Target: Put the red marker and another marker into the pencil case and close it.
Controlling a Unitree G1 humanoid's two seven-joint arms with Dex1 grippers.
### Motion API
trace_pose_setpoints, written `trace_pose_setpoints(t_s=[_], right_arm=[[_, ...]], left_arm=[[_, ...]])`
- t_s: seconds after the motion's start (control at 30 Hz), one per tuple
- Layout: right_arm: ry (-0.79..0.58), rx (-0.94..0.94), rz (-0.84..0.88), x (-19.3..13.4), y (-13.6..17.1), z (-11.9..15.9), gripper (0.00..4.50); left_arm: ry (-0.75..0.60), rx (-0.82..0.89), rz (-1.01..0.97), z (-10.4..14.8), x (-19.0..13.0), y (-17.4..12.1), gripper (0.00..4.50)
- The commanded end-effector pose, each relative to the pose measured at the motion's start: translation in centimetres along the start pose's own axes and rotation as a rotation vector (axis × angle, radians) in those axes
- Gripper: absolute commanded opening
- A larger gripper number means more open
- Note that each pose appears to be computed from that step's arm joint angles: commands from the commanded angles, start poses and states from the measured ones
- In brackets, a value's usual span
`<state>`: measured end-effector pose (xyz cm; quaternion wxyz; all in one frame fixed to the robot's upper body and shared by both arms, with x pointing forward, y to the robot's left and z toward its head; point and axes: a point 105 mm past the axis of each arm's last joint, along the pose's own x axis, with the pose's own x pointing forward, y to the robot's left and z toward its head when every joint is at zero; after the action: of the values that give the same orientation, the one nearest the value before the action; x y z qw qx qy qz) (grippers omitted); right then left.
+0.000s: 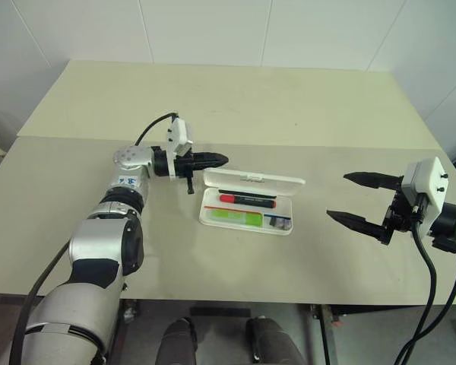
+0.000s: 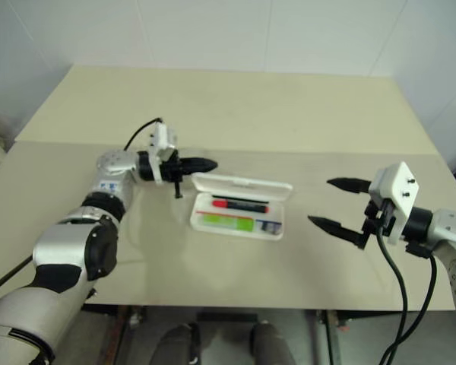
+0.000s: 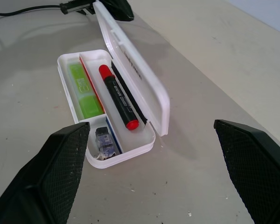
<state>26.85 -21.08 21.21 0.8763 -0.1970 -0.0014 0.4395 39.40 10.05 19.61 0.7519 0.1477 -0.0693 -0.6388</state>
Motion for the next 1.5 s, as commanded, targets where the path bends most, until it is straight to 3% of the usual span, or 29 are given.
trace_pose_setpoints(t_s=[0.03, 0.5, 0.77, 1.23, 1.5], right_arm=[[-0.019, -0.058, -0.015, -0.5, -0.6, 1.3, 4.50], [-0.063, -0.074, 0.031, -1.1, -0.6, 1.7, 4.50], [-0.185, -0.014, 0.078, -2.5, -0.5, 2.8, 4.50], [-0.244, 0.001, 0.068, -5.9, -2.0, 3.6, 4.50], [-0.260, 0.019, 0.043, -5.2, -1.7, 3.2, 4.50]], left_arm=[[-0.005, 0.038, -0.072, 1.2, -0.8, -0.3, 0.03], [0.214, 0.170, -0.334, -0.4, 0.3, -2.7, 0.03], [0.300, 0.282, -0.459, -1.6, 1.3, -4.3, 0.03], [0.393, 0.357, -0.585, -3.5, 1.2, -5.9, 0.03], [0.435, 0.410, -0.648, -4.1, 1.1, -6.5, 0.03]])
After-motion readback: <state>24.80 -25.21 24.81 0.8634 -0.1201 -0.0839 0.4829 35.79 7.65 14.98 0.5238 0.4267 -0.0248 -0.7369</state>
